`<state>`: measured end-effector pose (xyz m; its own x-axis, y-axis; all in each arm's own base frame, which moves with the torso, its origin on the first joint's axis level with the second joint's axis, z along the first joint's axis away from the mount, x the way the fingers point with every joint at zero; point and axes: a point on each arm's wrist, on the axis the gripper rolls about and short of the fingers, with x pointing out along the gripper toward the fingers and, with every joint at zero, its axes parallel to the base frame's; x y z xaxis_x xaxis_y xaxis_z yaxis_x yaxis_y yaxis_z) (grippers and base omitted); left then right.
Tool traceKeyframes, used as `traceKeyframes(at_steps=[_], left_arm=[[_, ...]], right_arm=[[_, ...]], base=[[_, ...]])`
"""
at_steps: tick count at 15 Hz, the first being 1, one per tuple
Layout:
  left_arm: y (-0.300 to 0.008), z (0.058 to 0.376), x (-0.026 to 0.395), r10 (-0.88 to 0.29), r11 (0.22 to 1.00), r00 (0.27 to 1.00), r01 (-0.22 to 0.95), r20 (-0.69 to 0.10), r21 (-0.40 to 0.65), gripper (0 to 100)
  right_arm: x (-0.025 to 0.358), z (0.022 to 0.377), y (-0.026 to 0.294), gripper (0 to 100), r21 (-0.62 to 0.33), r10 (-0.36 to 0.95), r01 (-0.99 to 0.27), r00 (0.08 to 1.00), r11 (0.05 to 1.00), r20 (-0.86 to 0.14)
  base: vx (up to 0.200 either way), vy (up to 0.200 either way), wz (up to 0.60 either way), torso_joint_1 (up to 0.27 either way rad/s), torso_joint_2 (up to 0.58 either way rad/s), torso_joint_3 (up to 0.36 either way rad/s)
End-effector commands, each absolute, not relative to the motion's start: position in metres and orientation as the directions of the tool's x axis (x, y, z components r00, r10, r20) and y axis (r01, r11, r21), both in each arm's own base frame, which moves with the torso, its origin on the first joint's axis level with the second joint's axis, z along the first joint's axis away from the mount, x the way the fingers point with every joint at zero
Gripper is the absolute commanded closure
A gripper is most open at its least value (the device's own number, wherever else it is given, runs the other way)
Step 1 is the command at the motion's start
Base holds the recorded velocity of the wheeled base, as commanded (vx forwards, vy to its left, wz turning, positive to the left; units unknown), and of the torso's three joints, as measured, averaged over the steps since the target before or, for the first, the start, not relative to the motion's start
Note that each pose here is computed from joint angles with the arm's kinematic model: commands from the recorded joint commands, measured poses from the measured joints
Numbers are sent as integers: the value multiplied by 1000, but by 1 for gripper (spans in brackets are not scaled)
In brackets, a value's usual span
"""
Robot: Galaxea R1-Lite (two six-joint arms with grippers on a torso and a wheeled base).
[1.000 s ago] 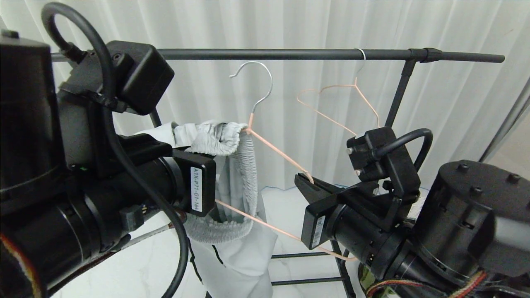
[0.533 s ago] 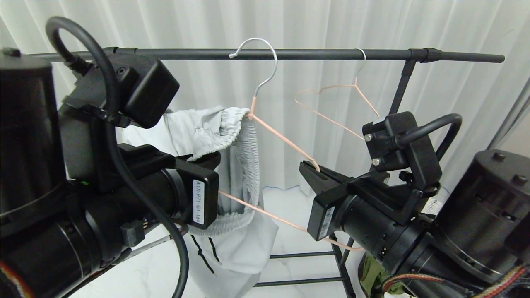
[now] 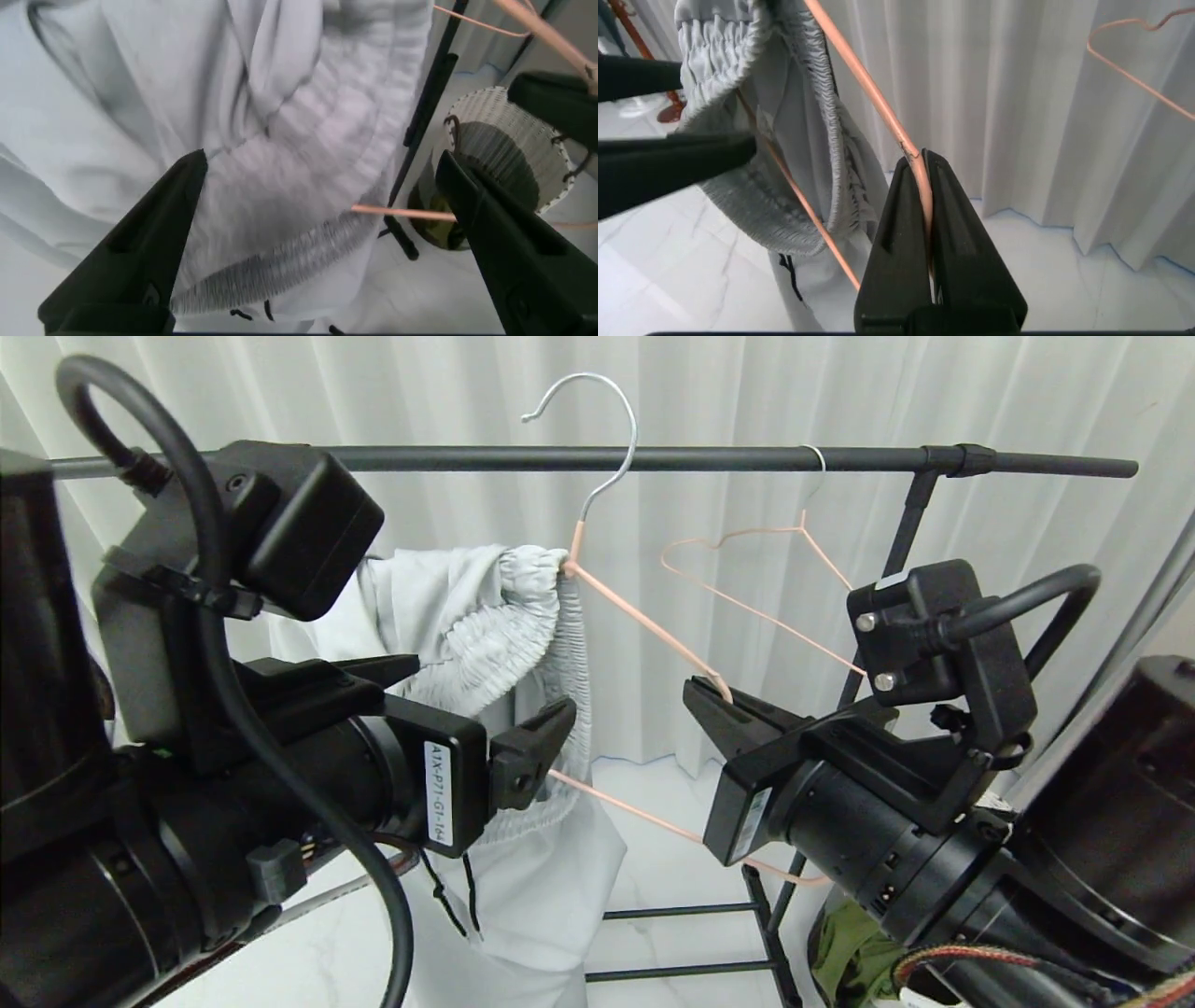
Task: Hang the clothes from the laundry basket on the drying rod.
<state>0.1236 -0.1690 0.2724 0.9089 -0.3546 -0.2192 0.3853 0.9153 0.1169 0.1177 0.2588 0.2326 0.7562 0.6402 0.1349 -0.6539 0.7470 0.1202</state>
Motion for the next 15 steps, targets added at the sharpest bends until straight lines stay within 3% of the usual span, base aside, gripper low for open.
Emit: traceKeyframes(at_steps=[1, 5, 10, 15], left_arm=[[-164, 272, 118, -363, 913, 907, 392, -213, 113, 0], [-152, 273, 102, -403, 896, 894, 429, -195, 113, 0], [-84, 267, 62, -457, 830, 884, 463, -95, 312, 0], [-73, 272, 70, -429, 831, 900, 427, -77, 357, 0]], right_arm=[[116, 238, 255, 100, 124, 636, -655, 755, 745, 160], [115, 238, 251, 100, 81, 628, -651, 753, 755, 196], [106, 226, 222, 100, 10, 626, -636, 762, 772, 168], [98, 221, 203, 100, -59, 633, -633, 758, 772, 158]], base=[[0, 0, 0, 0, 0, 0], [0, 0, 0, 0, 0, 0], [0, 0, 0, 0, 0, 0], [0, 0, 0, 0, 0, 0]])
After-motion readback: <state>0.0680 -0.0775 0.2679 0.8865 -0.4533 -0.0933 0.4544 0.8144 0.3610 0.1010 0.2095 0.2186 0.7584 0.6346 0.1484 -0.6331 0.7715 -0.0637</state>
